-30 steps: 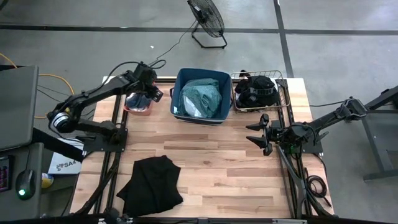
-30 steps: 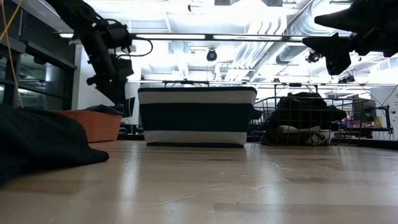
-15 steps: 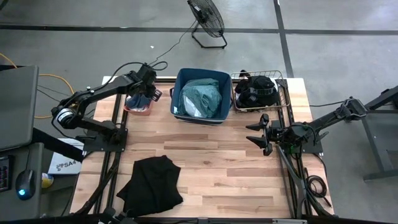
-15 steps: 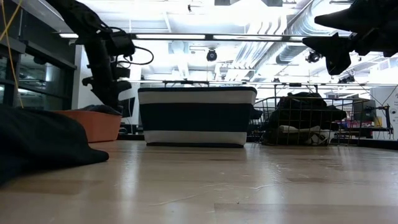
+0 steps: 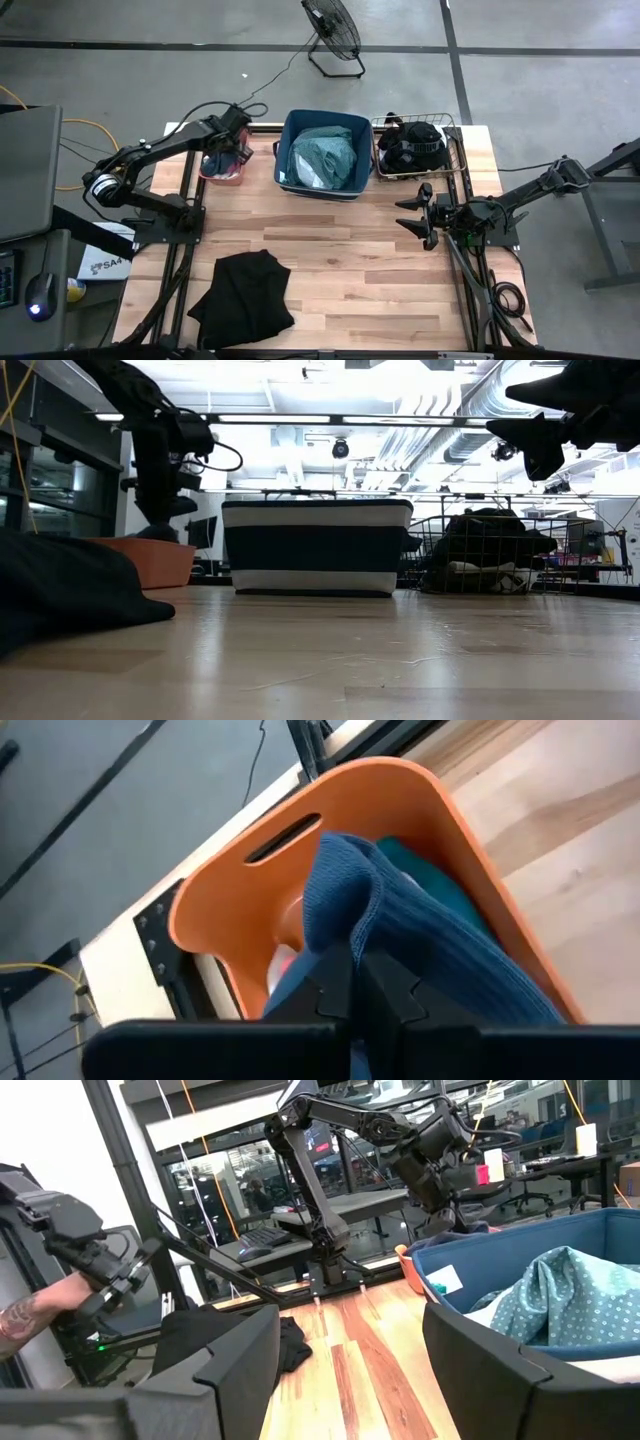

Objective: Pick & Place Cloths
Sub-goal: Put the blue sock into the orange bin

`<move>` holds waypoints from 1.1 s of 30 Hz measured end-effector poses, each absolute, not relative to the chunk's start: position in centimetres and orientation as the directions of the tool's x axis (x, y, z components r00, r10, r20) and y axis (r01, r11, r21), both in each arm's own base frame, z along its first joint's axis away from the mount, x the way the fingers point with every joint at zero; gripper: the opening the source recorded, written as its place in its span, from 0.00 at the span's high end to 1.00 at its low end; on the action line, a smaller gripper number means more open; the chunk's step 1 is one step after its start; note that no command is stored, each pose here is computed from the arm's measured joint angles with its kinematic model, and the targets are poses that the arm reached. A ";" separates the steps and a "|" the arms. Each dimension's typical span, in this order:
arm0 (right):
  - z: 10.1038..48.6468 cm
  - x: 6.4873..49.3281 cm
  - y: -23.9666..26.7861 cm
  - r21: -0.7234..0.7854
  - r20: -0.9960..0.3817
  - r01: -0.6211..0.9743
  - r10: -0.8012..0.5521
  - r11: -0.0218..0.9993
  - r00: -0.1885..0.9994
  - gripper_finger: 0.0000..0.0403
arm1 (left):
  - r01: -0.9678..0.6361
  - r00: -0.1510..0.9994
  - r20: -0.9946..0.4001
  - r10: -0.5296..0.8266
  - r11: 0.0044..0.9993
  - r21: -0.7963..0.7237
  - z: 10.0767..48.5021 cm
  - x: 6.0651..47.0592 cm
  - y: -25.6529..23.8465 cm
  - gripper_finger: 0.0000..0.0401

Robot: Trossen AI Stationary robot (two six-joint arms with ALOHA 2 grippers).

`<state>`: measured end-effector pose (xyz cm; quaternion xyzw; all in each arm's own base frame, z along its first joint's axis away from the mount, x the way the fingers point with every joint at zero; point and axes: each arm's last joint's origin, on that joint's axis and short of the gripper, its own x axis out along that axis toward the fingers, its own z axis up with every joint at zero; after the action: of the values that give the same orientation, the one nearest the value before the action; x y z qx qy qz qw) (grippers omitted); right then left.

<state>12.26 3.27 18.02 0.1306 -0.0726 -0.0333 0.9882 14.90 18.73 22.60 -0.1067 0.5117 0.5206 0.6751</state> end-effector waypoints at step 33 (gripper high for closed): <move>18.0 12.3 3.3 0.263 0.135 0.047 -0.085 0.964 0.987 0.41 | -0.808 0.007 -0.839 0.545 0.497 0.316 22.0 15.0 18.5 0.80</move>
<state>12.27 3.27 18.03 0.1305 -0.0726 -0.0333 0.9882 15.03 18.46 22.00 -0.1287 0.5113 0.4846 0.6979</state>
